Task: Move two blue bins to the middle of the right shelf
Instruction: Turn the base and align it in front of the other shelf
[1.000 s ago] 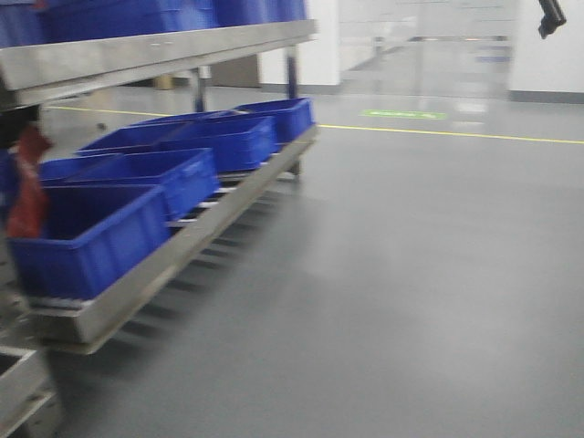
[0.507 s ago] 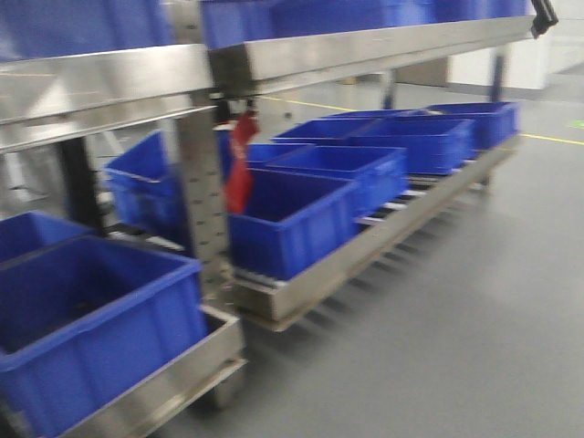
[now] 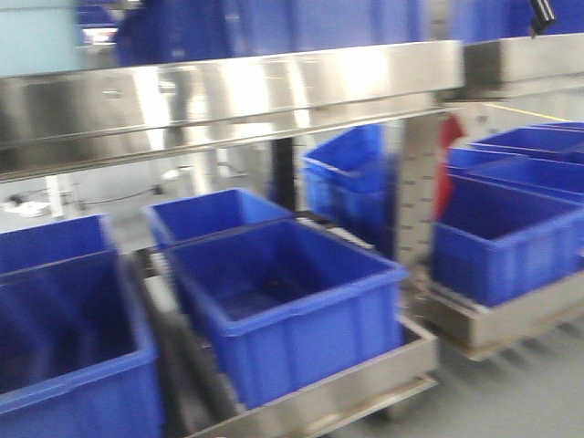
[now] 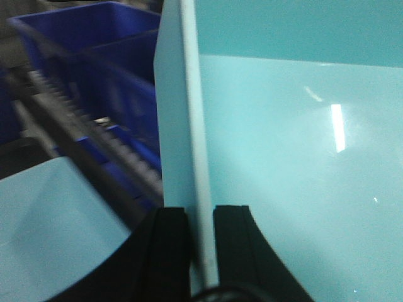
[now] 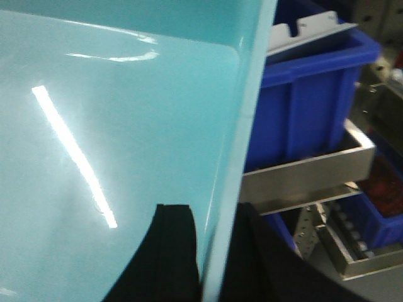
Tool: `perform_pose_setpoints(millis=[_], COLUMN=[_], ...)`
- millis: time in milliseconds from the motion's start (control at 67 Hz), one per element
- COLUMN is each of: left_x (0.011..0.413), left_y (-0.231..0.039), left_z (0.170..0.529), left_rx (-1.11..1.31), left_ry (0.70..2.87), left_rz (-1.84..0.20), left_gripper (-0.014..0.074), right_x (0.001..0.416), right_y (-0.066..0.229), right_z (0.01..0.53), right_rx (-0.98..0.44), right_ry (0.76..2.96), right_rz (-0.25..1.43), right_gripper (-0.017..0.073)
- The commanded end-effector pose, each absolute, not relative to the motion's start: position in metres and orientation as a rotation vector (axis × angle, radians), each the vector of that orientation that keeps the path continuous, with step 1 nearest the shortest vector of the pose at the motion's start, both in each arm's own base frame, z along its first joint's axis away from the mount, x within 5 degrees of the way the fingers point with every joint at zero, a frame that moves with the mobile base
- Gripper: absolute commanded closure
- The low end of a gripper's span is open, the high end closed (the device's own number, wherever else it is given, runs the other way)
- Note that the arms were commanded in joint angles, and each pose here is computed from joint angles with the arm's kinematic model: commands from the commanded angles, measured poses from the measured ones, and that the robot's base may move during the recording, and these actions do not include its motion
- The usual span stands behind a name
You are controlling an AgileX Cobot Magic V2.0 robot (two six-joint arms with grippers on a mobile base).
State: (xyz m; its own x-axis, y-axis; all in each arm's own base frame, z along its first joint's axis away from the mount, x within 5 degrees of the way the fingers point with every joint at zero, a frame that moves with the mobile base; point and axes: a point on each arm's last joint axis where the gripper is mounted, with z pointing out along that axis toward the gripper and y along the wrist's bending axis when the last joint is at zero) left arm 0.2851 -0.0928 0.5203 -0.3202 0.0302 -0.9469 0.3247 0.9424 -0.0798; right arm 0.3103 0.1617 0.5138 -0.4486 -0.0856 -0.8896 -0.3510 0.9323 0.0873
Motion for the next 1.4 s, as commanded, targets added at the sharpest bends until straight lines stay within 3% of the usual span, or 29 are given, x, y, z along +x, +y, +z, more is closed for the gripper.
perform_pose_setpoints(millis=[0, 1388], left_x=[0.2752, 0.2752], left_y=[-0.0939, -0.0939], left_z=[0.5363, 0.5363], left_rx=[0.244, 0.244], left_ry=[1.788, 1.788], left_rz=[-0.361, -0.361], left_gripper=[0.0704, 0.0704], right_x=[0.3076, 0.3076], right_y=[0.1584, 0.1584], right_z=[0.5235, 0.5235], right_rx=[-0.323, -0.323], right_ry=[1.962, 1.962], right_rz=[0.305, 0.305], right_gripper=[0.0711, 0.0711])
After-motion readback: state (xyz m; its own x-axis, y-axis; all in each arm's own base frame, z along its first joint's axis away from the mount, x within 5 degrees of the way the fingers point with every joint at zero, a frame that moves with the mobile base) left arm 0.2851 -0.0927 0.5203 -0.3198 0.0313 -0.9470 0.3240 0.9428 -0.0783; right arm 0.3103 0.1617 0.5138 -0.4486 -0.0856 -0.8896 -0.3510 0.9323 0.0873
